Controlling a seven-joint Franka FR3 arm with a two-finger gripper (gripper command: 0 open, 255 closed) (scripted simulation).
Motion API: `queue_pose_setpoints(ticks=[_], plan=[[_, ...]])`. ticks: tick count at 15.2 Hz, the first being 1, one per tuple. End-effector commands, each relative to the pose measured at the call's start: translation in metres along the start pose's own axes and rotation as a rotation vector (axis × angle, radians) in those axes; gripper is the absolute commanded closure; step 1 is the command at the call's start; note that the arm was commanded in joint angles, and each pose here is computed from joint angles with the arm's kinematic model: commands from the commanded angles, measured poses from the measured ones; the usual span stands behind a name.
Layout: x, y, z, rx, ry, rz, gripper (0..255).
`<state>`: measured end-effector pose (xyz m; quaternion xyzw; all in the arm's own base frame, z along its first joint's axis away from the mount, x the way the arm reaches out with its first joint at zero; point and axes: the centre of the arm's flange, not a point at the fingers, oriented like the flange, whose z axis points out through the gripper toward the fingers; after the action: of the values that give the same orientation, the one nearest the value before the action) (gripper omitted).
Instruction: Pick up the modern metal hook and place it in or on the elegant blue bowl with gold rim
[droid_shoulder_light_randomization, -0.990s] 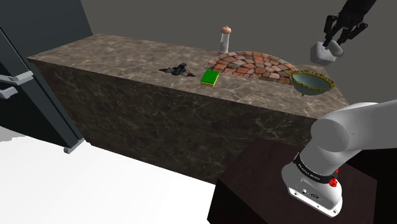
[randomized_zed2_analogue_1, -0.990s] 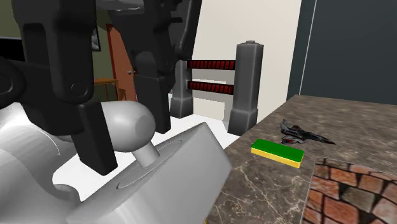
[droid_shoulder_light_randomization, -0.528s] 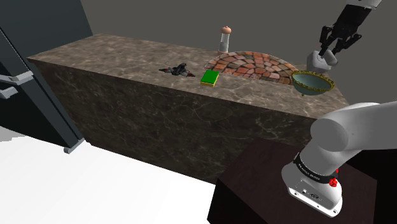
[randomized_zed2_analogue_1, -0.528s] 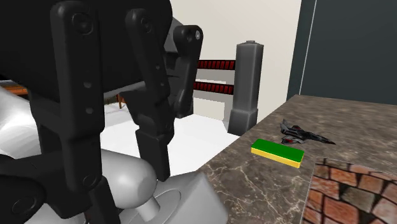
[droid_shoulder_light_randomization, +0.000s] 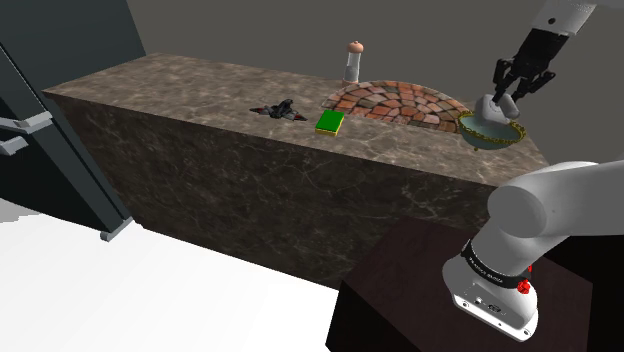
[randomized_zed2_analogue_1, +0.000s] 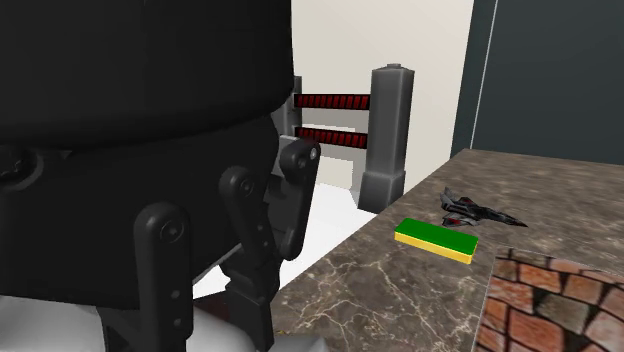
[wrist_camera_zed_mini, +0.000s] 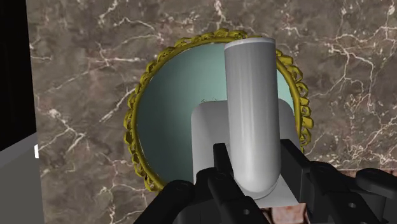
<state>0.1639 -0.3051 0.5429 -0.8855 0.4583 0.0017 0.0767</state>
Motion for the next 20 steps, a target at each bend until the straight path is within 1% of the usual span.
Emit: queue_pose_setpoints(ticks=[1,7,8,13,17,20], plan=[[0.0,0.001,0.005,0.0,0.001,0.0,255],[0.0,0.001,0.005,0.0,0.001,0.0,255],[0.0,0.001,0.005,0.0,0.001,0.0,0],[0.0,0.001,0.006,0.0,0.001,0.0,0],[0.0,0.001,-0.045,0.0,0.001,0.0,0],[0.0,0.001,-0.045,0.0,0.001,0.0,0]])
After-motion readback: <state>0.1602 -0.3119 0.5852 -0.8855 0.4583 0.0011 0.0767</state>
